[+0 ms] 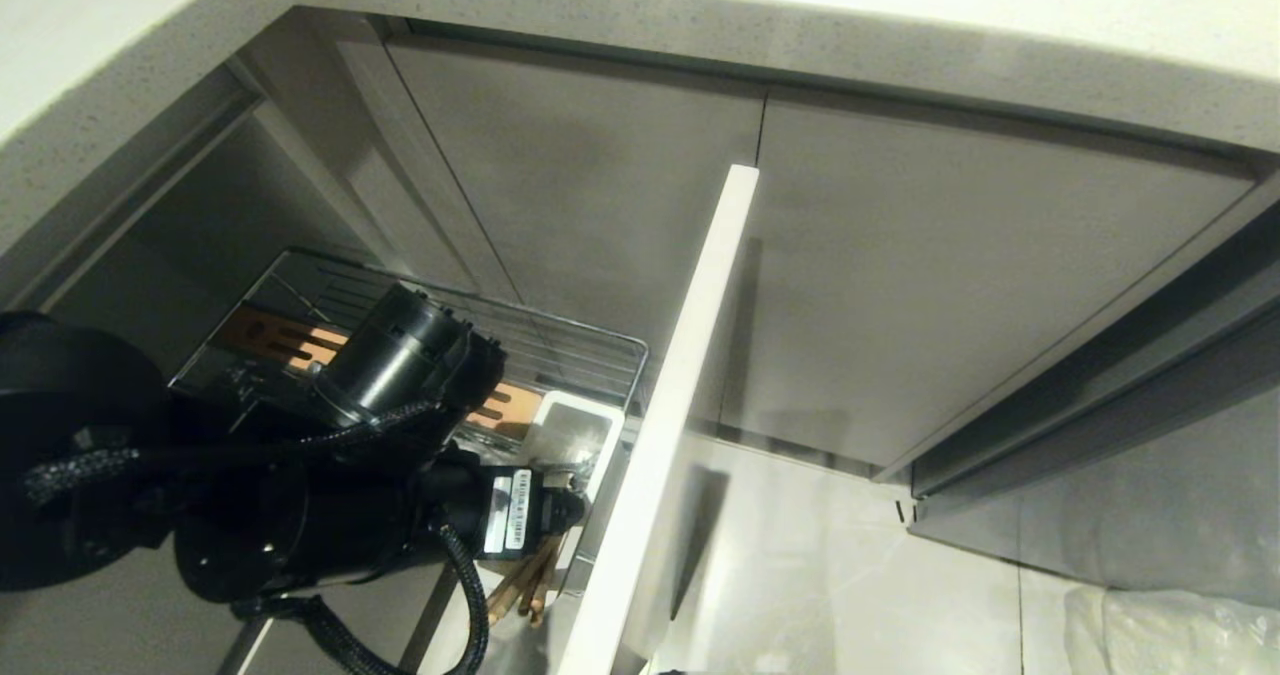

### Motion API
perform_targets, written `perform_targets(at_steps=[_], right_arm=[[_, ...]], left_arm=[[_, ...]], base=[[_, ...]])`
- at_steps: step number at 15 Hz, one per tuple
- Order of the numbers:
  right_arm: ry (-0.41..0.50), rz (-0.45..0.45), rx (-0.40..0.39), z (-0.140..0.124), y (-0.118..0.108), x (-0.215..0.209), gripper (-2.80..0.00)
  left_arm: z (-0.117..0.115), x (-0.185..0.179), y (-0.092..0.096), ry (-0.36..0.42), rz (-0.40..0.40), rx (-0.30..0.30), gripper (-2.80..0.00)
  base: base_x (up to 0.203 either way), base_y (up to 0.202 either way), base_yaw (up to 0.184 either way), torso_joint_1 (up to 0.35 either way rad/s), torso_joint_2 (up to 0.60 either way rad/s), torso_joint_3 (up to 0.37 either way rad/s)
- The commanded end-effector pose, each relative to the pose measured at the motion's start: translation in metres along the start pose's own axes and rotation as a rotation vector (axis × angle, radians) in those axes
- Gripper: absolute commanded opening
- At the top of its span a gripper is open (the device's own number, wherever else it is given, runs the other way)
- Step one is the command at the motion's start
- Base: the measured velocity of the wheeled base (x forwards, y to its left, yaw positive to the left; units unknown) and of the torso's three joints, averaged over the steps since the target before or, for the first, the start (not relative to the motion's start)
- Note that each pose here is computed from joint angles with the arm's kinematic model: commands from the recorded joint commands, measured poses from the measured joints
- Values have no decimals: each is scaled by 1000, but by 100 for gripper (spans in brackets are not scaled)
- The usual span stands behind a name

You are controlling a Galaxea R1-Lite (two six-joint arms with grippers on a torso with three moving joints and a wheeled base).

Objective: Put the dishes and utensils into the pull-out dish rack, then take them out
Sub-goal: Take the spoon out of the cupboard

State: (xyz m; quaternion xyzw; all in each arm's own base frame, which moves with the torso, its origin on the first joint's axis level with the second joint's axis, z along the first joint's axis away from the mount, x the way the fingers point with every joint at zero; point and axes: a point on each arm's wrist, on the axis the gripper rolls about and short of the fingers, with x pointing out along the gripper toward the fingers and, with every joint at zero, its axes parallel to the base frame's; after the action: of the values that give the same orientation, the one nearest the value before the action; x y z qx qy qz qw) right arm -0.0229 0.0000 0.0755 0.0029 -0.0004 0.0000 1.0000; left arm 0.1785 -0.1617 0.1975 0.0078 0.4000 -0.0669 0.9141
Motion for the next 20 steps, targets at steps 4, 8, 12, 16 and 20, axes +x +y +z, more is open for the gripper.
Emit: perform_targets(at_steps=[4,8,12,16,20], right_arm=[[1,0,0,0,0,0,-280],[1,0,0,0,0,0,-280],[1,0,0,0,0,0,-280],[1,0,0,0,0,0,-280],[1,0,0,0,0,0,-280]], left_arm=[[2,10,5,1,66,-17,0],[4,11,5,-11,67,-27,0],[11,11,6,-59,59,-35,0],[12,12,9,-60,72,-41,0],[12,11,9,-76,97,-42,0]], base=[[0,0,0,0,0,0],[0,0,0,0,0,0],[0,0,0,0,0,0],[0,0,0,0,0,0],[0,0,0,0,0,0]])
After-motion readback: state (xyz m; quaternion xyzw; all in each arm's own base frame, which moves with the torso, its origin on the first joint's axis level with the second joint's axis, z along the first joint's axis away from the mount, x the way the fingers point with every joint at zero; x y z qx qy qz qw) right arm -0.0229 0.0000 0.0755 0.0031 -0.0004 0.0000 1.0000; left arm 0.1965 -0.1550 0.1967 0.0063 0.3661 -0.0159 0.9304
